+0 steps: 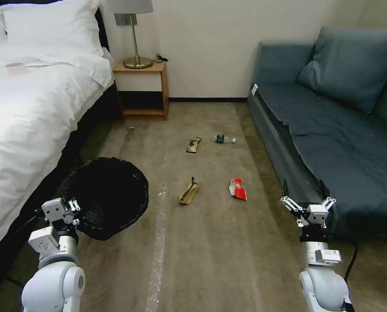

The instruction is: Pick up the trash bin, then pick up the garbage on the floor and place it into the trash bin.

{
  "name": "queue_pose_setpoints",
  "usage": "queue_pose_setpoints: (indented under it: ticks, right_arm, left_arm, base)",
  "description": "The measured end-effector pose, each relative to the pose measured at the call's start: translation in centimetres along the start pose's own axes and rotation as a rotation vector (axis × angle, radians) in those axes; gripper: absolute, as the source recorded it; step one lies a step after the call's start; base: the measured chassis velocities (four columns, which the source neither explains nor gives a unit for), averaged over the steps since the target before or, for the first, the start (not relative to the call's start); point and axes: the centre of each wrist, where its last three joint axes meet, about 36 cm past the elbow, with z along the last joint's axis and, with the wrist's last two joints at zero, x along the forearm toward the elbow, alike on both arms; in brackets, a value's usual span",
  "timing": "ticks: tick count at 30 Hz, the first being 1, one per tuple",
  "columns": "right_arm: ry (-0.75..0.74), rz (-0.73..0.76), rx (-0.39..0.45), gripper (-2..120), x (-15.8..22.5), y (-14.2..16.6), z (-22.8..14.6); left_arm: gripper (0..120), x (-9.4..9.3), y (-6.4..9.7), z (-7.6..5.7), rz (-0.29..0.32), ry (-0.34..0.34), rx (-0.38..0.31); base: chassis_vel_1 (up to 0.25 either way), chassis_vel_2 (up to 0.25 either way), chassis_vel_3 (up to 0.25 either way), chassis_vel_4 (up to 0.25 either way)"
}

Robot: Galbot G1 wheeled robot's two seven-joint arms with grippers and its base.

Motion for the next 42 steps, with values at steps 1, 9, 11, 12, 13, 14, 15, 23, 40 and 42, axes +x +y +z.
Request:
queue_pose_setpoints:
  ticks: [1, 9, 11, 12, 13, 14, 15, 23, 40, 42]
  right_arm:
    - [0.000, 0.000, 0.000, 100, 0.01, 0.00, 0.02]
    - [-0.003, 0.000, -0.001, 100, 0.02, 0.01, 0.12]
    - [-0.004, 0.000, -0.001, 100, -0.01, 0.02, 0.11]
    - [-0.004, 0.001, -0.001, 100, -0.01, 0.03, 0.11]
    - [-0.005, 0.001, -0.002, 100, -0.02, 0.04, 0.11]
    - [-0.005, 0.001, -0.002, 100, -0.02, 0.04, 0.11]
    - [-0.005, 0.001, -0.002, 100, -0.02, 0.05, 0.11]
    - [-0.006, 0.002, 0.000, 100, 0.00, 0.01, 0.12]
    - [-0.005, 0.002, 0.001, 100, 0.03, 0.01, 0.50]
    - [-0.007, 0.001, 0.002, 100, 0.07, 0.02, 0.60]
  left_arm:
    - [4, -0.01, -0.01, 0.02, 0.000, 0.001, 0.000]
    - [4, -0.01, -0.02, 0.16, 0.000, 0.004, 0.001]
    - [4, -0.01, -0.01, 0.16, 0.000, 0.004, 0.001]
    - [4, -0.01, 0.02, 0.15, 0.000, 0.003, 0.001]
    - [4, -0.02, 0.03, 0.15, 0.000, 0.003, 0.001]
    - [4, -0.02, 0.03, 0.15, 0.000, 0.003, 0.001]
    - [4, -0.02, 0.03, 0.15, 0.000, 0.003, 0.001]
    - [4, -0.06, 0.02, 0.23, 0.000, 0.003, 0.003]
    - [4, -0.25, 0.02, 0.17, -0.001, 0.000, 0.010]
    - [4, -0.26, 0.02, 0.21, -0.002, 0.001, 0.010]
  base:
    - [-0.083, 0.086, 0.095, -0.097]
    - [-0.090, 0.101, 0.090, -0.097]
    - [-0.107, 0.085, 0.100, -0.077]
    - [-0.092, 0.086, 0.100, -0.091]
    - [-0.109, 0.092, 0.090, -0.092]
    - [-0.109, 0.092, 0.090, -0.092]
    - [-0.109, 0.086, 0.085, -0.092]
    - [-0.112, 0.107, 0.121, -0.096]
    - [-0.097, 0.098, 0.097, -0.095]
    - [-0.131, 0.098, 0.130, -0.106]
